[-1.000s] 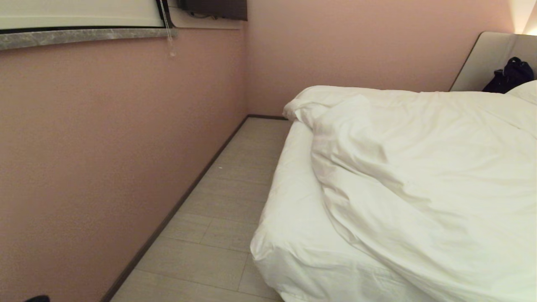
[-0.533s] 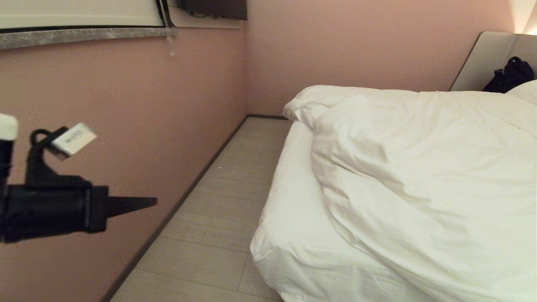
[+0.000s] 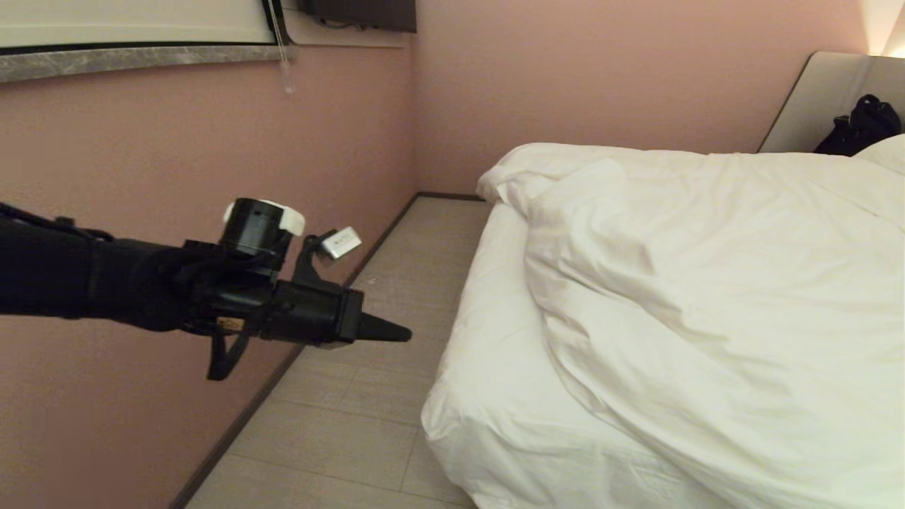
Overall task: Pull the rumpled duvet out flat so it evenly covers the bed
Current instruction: Hold the folded corner of the quilt
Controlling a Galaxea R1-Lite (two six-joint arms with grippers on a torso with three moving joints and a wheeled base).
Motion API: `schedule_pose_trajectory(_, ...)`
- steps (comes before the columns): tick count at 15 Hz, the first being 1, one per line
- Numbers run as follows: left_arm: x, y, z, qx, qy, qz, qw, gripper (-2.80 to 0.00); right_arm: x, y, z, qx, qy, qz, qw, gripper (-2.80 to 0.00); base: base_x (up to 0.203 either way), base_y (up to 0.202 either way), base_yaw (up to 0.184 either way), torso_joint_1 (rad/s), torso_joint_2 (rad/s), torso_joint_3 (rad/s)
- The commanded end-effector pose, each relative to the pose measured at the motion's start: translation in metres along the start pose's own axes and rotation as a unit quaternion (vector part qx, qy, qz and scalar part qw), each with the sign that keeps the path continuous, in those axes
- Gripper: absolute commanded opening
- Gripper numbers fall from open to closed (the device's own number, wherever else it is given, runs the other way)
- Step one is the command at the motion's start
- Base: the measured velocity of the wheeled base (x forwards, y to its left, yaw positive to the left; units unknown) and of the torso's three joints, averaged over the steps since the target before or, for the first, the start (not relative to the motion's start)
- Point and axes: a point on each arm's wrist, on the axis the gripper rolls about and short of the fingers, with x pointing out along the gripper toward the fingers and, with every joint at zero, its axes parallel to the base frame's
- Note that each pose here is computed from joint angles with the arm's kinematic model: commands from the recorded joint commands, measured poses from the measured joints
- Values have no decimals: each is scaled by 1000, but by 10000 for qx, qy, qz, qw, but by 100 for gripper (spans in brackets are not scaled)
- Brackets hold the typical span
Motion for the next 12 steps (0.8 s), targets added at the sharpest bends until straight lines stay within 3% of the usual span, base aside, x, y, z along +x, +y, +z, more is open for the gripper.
schedule_pose_trajectory(1,32,22,-1,-56,195,-81,9998,-280,0,0,0,-2,0,1,10000,-280,0,0,0,0,0,0)
schedule_pose_trajectory(3,58,32,3,164,129,59,9998,-280,0,0,0,-2,0,-5,10000,-280,0,0,0,0,0,0)
schedule_pose_trajectory(7,113,36,15,682,-96,763,9947,-280,0,0,0,-2,5,-3,10000,-280,0,0,0,0,0,0)
schedule_pose_trajectory(12,167,30,25,1130,-192,950,9889,-280,0,0,0,-2,0,-3,10000,-280,0,0,0,0,0,0)
